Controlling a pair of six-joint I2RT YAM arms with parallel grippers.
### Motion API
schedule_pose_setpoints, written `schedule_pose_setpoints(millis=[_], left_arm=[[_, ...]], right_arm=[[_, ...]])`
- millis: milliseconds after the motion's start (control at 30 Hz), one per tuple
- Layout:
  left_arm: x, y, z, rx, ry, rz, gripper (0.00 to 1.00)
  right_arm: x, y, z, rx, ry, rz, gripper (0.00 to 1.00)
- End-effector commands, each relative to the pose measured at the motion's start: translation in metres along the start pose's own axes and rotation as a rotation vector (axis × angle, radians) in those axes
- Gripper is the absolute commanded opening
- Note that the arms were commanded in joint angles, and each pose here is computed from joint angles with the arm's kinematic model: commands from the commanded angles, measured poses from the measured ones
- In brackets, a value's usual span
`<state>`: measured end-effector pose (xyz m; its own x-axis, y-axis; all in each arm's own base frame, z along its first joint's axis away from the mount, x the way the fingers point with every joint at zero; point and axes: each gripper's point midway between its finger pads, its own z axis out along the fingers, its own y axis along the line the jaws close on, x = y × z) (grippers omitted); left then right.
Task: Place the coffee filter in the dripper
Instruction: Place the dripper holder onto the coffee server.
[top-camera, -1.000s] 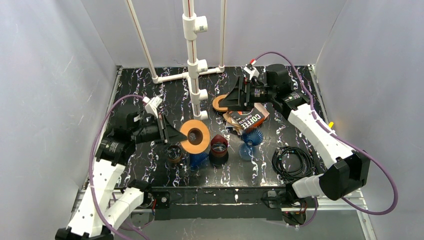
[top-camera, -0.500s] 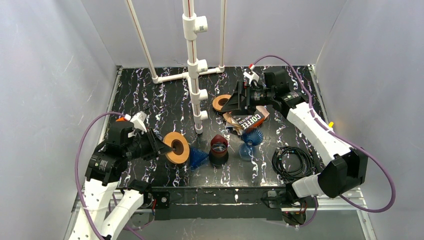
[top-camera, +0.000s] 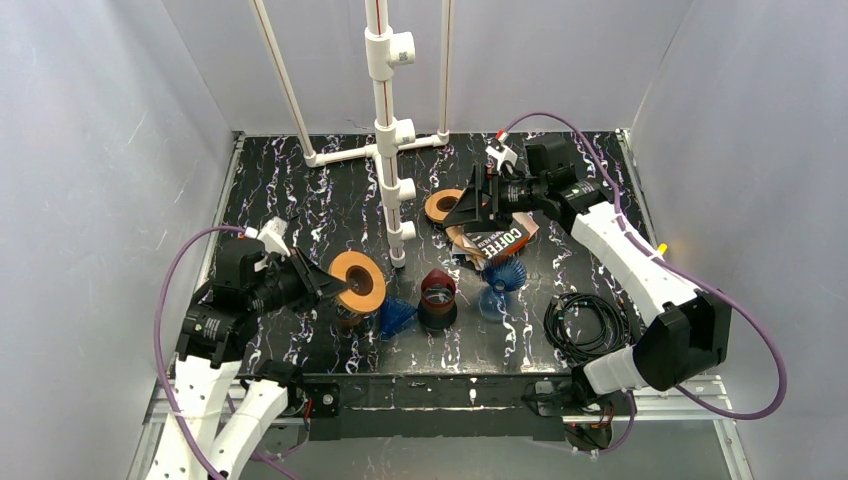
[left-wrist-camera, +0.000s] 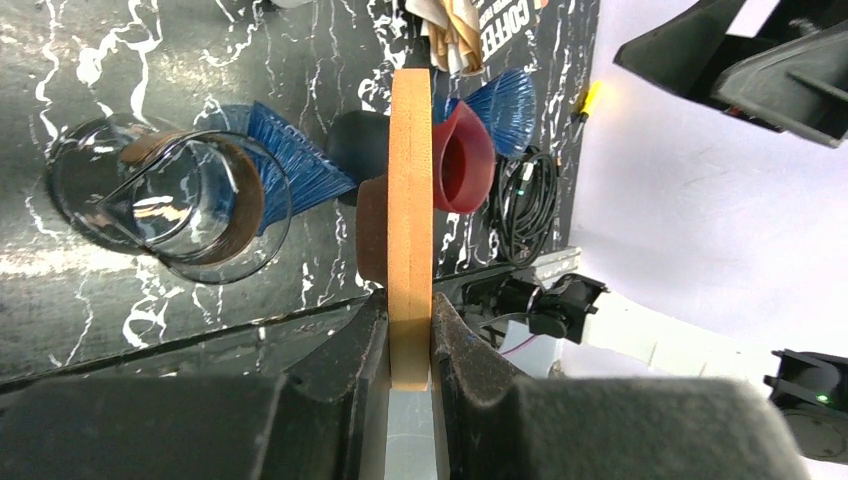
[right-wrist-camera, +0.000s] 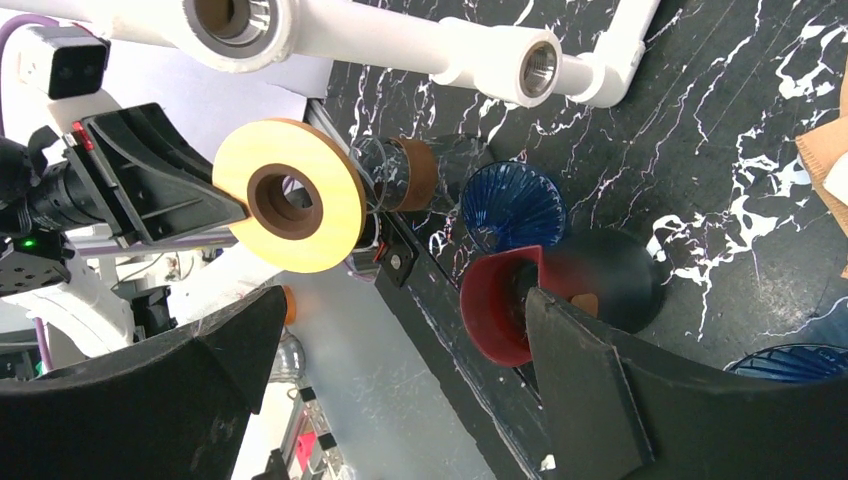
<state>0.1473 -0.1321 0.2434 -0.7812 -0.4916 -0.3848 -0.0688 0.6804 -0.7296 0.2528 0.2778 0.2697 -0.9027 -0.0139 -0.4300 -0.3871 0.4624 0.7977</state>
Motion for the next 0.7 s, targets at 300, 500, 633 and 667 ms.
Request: schedule_pose_setpoints(millis=[300,500,633,667], left_arm=[[-0.012,-0.015,0.012,0.186,0.07,-0.117,0.0],[-0.028,-0.001,0.006,0.209,0.049,-0.234,0.0],[-0.027,0.013,0.005,0.201,0.048,-0.283,0.0],[-0.028,0.016,0.005,0.191,0.036,-0.29,0.0]], right_arm=[[-0.002,0.0,-0.001,-0.006,0.021,-0.033,0.98],[0.001,-0.003,-0.001,0.003,0.034,-0.034,0.98],[0.002,-0.007,0.0,0.009,0.037,-0.033,0.98],[0.003,-0.007,0.0,0.01,0.038,-0.032,0.98]])
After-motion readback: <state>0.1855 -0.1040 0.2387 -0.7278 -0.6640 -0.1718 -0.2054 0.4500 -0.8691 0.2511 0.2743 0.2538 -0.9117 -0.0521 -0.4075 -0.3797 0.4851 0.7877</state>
